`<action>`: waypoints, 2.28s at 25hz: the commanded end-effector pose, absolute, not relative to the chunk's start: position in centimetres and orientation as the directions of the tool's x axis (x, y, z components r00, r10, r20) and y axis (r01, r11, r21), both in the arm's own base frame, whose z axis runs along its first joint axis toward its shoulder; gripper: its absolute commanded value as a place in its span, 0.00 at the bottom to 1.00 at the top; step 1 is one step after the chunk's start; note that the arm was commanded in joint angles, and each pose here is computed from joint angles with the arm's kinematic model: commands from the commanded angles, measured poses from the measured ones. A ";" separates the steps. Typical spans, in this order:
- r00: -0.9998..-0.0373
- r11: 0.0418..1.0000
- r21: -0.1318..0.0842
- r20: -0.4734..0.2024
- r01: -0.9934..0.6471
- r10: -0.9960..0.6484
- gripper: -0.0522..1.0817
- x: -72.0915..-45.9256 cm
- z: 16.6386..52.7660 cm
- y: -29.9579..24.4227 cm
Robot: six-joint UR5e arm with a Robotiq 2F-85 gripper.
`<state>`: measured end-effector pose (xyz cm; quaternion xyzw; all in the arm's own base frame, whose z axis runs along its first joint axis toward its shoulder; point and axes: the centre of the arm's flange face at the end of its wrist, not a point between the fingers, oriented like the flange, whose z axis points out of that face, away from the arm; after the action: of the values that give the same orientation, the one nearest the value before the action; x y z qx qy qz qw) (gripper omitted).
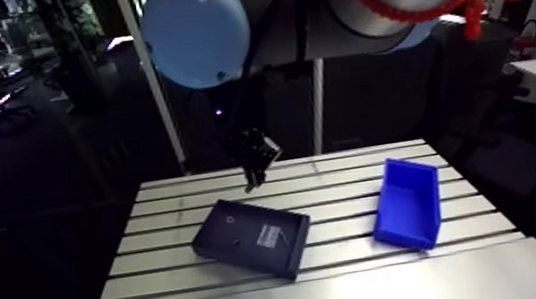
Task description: Pick up the M10 bolt from the tray and put it into the blue bin.
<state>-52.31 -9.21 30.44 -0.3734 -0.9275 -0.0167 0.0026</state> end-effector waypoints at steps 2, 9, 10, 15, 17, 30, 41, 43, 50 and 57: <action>-0.897 0.895 0.085 -0.013 0.439 0.441 0.94 -50.7 40.3 -8.5; -0.993 0.989 0.141 -0.107 0.041 0.056 0.96 -50.4 45.7 -5.7; -0.994 0.990 0.141 -0.101 0.031 0.046 0.98 -50.7 46.3 -4.5; -0.986 0.987 0.082 -0.105 -0.141 -0.133 0.99 -52.0 47.2 2.0; -0.973 0.976 0.042 -0.097 -0.212 -0.207 0.99 -52.0 47.1 5.0; -0.734 0.736 0.018 0.051 -0.677 -0.677 1.00 -52.9 45.6 15.7; -0.480 0.482 0.039 0.054 -0.875 -0.875 1.00 -53.2 40.4 19.9; -0.451 0.453 0.020 0.054 -0.891 -0.891 1.00 -53.0 39.3 19.8; -0.455 0.456 0.011 0.044 -0.890 -0.890 1.00 -53.9 35.0 20.7; -0.468 0.468 -0.021 0.008 -0.884 -0.884 1.00 -52.4 30.6 20.6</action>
<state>-53.56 20.62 33.57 0.5197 -0.8541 0.0089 0.0148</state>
